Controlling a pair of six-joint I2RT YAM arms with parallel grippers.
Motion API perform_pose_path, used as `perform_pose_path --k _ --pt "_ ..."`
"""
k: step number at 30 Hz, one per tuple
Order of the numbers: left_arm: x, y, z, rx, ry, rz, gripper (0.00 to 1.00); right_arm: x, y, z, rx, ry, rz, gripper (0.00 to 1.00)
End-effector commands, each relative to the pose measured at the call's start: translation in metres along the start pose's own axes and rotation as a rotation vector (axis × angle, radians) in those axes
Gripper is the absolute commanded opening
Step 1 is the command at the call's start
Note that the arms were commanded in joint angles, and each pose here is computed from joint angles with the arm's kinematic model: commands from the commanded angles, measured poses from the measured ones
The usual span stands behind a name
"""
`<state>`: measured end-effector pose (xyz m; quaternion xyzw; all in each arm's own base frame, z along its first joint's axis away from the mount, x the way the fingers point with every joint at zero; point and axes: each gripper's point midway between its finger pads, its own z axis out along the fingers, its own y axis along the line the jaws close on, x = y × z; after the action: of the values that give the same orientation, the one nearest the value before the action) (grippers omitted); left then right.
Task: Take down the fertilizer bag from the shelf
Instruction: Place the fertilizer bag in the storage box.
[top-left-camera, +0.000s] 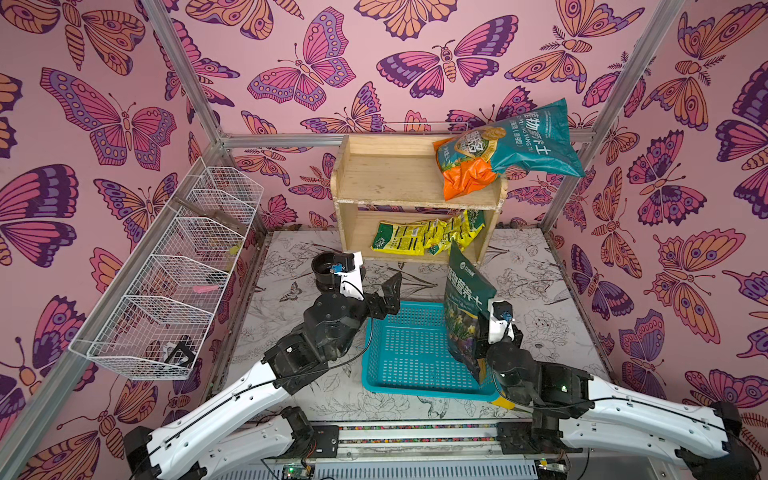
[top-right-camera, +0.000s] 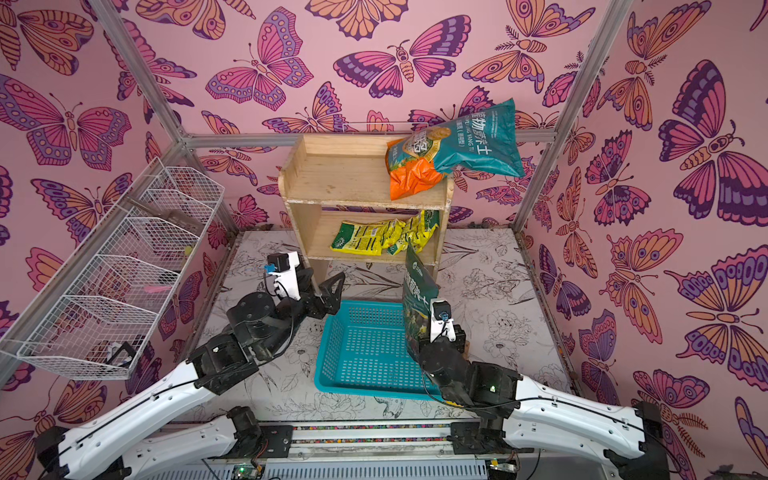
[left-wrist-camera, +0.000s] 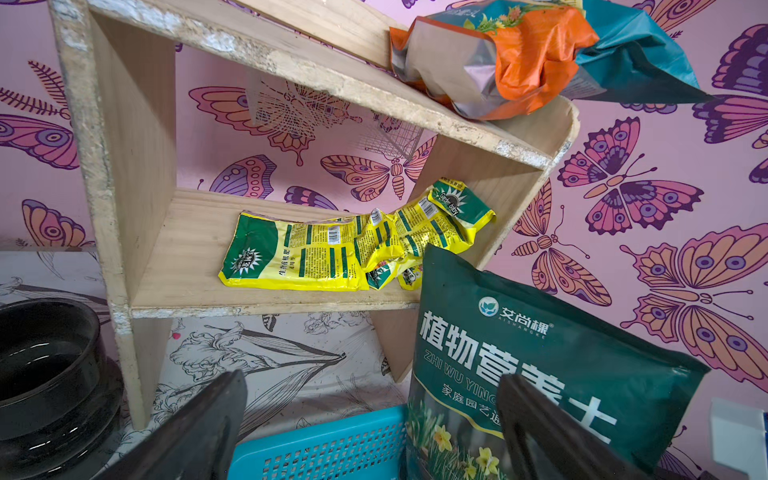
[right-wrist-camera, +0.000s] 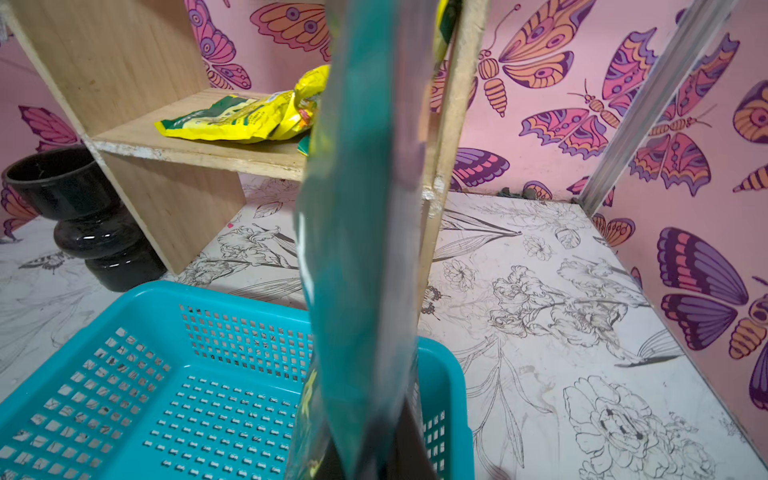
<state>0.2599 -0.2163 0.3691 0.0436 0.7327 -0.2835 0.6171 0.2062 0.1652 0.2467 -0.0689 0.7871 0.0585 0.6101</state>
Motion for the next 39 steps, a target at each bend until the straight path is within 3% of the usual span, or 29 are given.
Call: perform_pose_path --k 1,4,6,8,15,20,25,30,34,39 --pt "0.0 -0.001 0.002 0.006 0.003 -0.009 1.0 -0.004 -0.027 -0.004 0.117 -0.05 0.155 0.0" --pt "0.004 0.0 0.005 0.002 0.014 -0.007 1.0 -0.007 -0.034 -0.009 0.127 -0.036 0.153 0.34" --pt "0.005 0.0 0.005 -0.002 0.016 -0.004 1.0 -0.012 -0.039 -0.012 0.133 -0.033 0.165 0.71" --pt "0.005 0.002 0.006 -0.01 0.016 0.001 1.0 -0.017 -0.042 -0.016 0.132 -0.037 0.181 0.98" --pt "0.008 0.003 0.009 -0.015 0.028 0.024 1.0 -0.064 -0.062 -0.036 0.123 -0.123 0.266 0.99" --pt "0.01 -0.009 0.02 0.005 0.104 0.135 1.0 -0.114 -0.073 -0.056 0.071 -0.181 0.291 0.99" --pt "0.007 -0.032 0.042 0.049 0.201 0.267 1.0 -0.16 -0.074 -0.067 0.085 -0.212 0.242 1.0" --pt "-0.014 -0.057 0.063 0.099 0.204 0.361 0.99 -0.204 -0.058 -0.068 0.096 -0.207 0.136 0.88" --pt "-0.031 -0.075 0.077 0.125 0.188 0.421 0.99 -0.209 -0.051 -0.049 0.05 -0.107 0.131 0.83" --pt "-0.05 -0.087 0.085 0.136 0.158 0.466 1.0 -0.169 -0.048 0.009 -0.048 0.171 0.311 0.78"
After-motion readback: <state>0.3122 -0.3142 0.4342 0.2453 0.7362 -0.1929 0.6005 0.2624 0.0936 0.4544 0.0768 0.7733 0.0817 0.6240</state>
